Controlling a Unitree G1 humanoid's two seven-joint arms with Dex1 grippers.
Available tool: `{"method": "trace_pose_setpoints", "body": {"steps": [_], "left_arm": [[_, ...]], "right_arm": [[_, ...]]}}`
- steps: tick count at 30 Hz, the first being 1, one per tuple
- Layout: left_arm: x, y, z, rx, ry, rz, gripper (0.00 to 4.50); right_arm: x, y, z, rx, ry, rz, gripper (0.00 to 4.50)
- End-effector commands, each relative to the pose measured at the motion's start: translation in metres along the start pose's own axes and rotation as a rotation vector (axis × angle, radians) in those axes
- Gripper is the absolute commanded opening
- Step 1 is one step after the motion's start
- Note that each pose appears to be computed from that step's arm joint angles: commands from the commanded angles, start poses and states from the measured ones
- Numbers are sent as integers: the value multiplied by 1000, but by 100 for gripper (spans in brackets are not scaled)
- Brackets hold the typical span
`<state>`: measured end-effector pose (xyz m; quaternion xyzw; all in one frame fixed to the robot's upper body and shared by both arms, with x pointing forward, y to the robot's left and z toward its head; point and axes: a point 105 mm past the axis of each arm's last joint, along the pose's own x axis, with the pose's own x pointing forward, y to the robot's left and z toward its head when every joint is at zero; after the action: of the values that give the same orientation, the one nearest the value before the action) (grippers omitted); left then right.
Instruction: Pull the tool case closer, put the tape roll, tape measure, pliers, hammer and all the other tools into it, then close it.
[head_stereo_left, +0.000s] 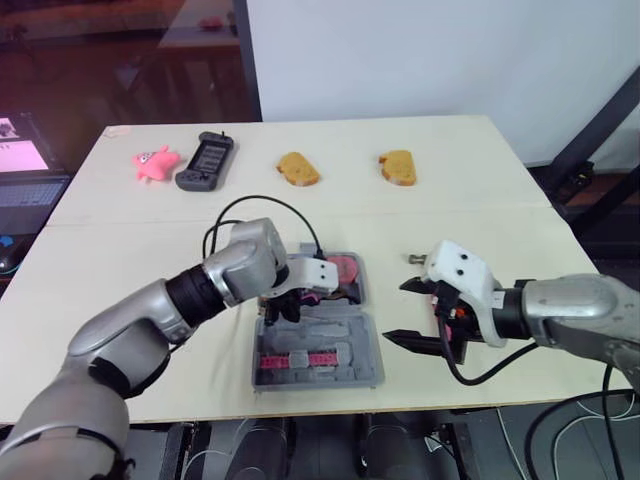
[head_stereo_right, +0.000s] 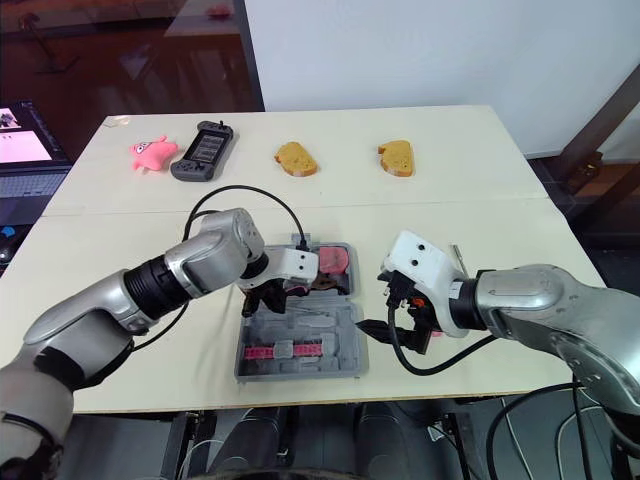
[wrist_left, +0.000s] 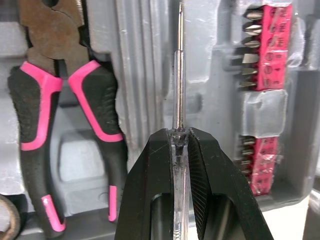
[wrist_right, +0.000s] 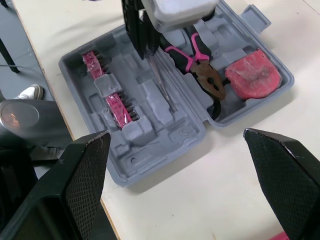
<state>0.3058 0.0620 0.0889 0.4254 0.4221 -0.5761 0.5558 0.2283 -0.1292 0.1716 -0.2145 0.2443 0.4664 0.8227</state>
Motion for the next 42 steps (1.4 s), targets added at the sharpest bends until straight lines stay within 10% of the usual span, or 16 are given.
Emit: {"method": "trace_pose_setpoints", "body": {"steps": [1, 42], "left_arm": [[0, -1, 2, 2, -13, 14, 7], [1, -1, 6, -58, 27, 109, 7]], "right_arm": [[-5, -2, 7, -44, -15, -23, 450], [2, -11, 8, -69, -21, -49, 450]]}}
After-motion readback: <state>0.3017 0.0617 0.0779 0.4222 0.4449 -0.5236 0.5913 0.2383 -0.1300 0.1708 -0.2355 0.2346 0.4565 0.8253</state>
